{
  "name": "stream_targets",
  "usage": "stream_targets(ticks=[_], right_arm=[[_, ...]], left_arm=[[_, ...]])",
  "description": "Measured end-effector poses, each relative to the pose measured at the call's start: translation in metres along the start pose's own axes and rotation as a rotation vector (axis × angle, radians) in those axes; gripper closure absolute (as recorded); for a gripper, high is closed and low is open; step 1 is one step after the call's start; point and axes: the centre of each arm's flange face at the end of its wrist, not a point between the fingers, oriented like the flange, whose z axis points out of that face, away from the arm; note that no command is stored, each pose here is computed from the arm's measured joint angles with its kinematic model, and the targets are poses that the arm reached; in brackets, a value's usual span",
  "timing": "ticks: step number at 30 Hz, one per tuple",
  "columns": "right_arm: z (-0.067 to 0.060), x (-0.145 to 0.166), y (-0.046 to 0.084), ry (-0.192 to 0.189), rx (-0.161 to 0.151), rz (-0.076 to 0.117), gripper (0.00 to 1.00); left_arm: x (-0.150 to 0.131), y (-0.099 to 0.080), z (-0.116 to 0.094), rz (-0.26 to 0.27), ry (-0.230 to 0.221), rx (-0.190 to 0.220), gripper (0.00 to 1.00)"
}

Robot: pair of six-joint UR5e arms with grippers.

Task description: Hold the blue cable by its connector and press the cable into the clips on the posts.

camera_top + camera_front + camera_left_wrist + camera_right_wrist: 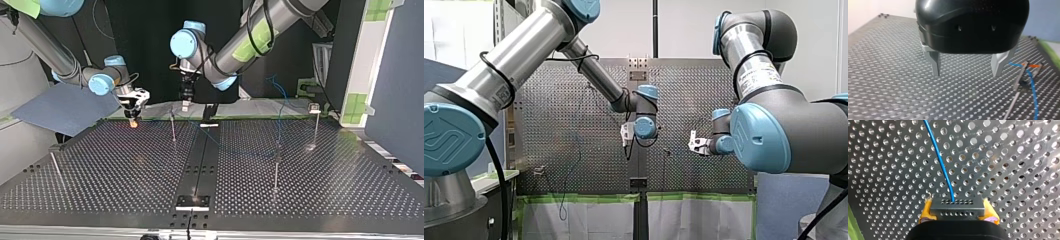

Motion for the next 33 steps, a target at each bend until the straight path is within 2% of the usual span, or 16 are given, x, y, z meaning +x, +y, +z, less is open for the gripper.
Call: stream_targets(ticks=[6, 10, 29, 33], right_arm=[[0.000, 0.000, 0.001, 0.000, 0.003, 0.004, 1.00], [0.000, 0.000, 0.002, 0.000, 0.003, 0.004, 1.00], [0.000, 0.001, 0.002, 0.001, -0.001, -0.003, 1.00], [0.000, 0.001, 0.002, 0.000, -0.003, -0.007, 1.00]], left_arm=[[-0.017, 0.003, -0.020, -0.032, -0.050, -0.025, 0.00], [-0.027, 0.004, -0.036, -0.053, -0.067, -0.025, 0.00], [-0.057, 0.022, -0.115, -0.080, -0.064, -0.012, 0.00], [-0.064, 0.028, -0.130, -0.103, -0.072, -0.005, 0.00]])
